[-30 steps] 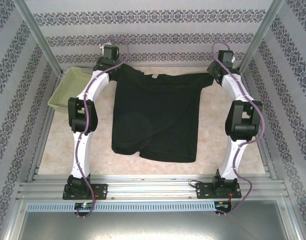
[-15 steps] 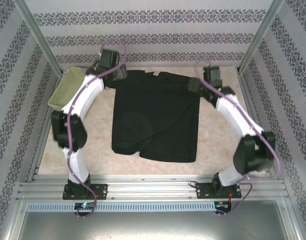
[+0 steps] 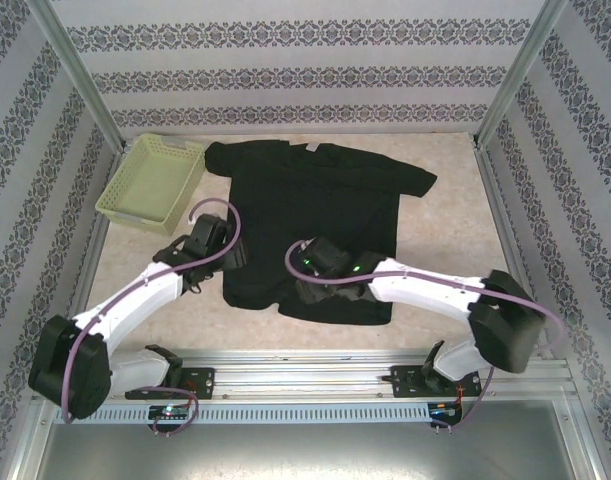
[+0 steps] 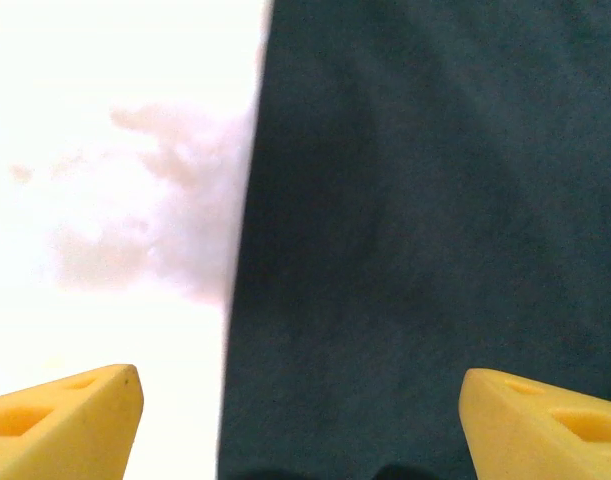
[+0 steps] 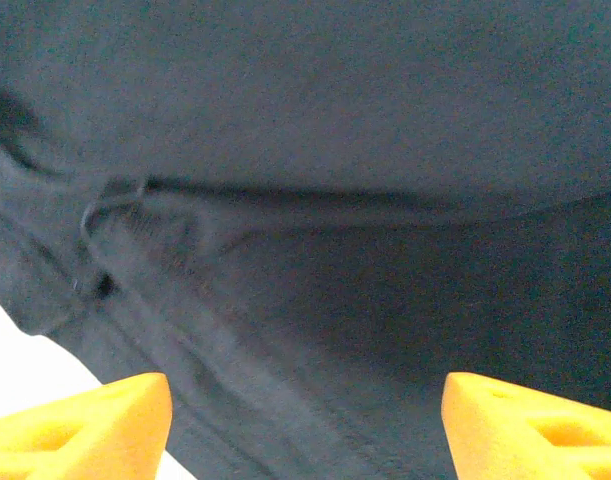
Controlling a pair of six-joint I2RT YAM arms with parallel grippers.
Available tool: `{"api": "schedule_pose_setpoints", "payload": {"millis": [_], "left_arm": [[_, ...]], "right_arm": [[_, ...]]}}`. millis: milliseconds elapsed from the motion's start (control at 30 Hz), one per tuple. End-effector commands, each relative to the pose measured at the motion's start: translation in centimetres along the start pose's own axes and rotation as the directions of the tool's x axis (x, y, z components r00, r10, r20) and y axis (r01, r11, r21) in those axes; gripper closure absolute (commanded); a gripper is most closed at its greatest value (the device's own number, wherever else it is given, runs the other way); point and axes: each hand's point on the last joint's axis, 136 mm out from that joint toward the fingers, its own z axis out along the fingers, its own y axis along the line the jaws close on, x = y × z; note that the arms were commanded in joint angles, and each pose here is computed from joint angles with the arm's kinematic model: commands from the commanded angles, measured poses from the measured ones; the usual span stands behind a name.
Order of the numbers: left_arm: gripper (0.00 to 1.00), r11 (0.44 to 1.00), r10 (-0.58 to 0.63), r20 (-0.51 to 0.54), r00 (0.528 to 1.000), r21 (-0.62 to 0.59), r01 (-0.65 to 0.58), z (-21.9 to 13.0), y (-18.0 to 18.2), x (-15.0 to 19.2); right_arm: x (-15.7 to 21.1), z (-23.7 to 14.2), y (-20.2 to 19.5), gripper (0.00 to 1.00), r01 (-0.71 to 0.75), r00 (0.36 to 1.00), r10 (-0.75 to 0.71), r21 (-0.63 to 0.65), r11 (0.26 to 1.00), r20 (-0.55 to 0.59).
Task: Fold the inside-out t-shirt
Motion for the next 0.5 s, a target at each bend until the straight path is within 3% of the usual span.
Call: {"api": "schedule_pose_setpoints", "payload": {"millis": [0, 233, 467], "left_arm": [[0.17, 0.997, -0.073, 0.082, 0.994, 0.031, 0.070, -0.6, 0.1, -0.6], [0.16, 0.996, -0.085, 0.101, 0.991, 0.049, 0.080, -0.5, 0.6, 0.1], [0.15, 0.995, -0.084, 0.112, 0.990, 0.058, 0.077, -0.2, 0.7, 0.4]], "right_arm": [[1.1, 1.5, 1.0, 0.31, 0.043, 0.999, -0.042, 0.051, 0.998, -0.026], [2.1, 2.5, 1.1, 0.33, 0.115, 0.991, -0.106, 0.119, 0.986, -0.085], [2.6, 3.9, 0.6, 0.43, 0.133, 0.985, -0.112, 0.163, 0.978, -0.132]]}}
